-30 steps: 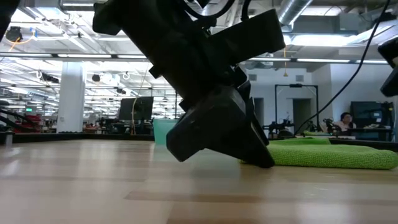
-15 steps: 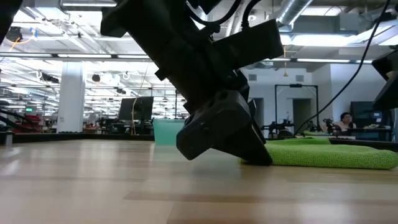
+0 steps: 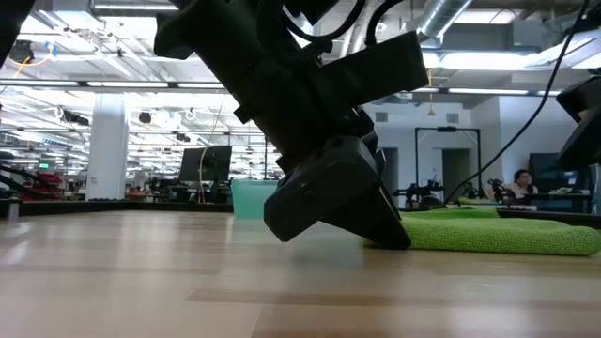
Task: Roll microfiber towels into tight, uniform cylinder then place into a basket
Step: Roll the green microfiber cloth
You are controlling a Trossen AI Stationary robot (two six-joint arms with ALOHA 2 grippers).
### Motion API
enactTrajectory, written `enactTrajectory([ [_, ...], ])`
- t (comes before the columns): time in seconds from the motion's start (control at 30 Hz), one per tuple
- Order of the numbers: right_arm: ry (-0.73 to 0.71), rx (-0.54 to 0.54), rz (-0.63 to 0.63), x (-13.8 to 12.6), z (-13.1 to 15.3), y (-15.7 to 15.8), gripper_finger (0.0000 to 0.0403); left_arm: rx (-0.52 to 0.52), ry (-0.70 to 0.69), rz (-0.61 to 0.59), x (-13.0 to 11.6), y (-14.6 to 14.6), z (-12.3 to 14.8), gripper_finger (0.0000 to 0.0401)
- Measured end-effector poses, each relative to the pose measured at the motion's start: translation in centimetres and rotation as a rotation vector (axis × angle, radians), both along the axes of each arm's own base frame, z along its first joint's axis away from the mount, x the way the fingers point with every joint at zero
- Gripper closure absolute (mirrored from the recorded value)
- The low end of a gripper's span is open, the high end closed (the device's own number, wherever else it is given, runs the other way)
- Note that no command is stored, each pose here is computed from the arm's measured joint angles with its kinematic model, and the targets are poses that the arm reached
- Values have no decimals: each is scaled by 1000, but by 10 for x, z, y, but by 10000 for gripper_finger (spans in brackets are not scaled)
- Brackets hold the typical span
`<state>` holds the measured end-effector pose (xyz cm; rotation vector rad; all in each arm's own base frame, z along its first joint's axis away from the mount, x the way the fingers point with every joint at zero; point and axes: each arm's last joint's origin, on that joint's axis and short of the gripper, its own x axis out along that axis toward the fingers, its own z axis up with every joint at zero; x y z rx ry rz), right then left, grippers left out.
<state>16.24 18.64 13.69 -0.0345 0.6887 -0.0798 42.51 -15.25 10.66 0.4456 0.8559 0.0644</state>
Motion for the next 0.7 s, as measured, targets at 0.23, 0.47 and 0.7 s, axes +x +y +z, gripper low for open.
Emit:
enactTrajectory([
  [0.23,17,11,9,1,0,0,218,-67,-9,-22,1,-2,0,364],
  [0.47,19,-8,24,2,-5,2,220,-96,-14,-2,1,-2,0,395],
  [0.7,67,-177,137,10,-35,11,215,-106,-15,7,1,-2,0,390],
])
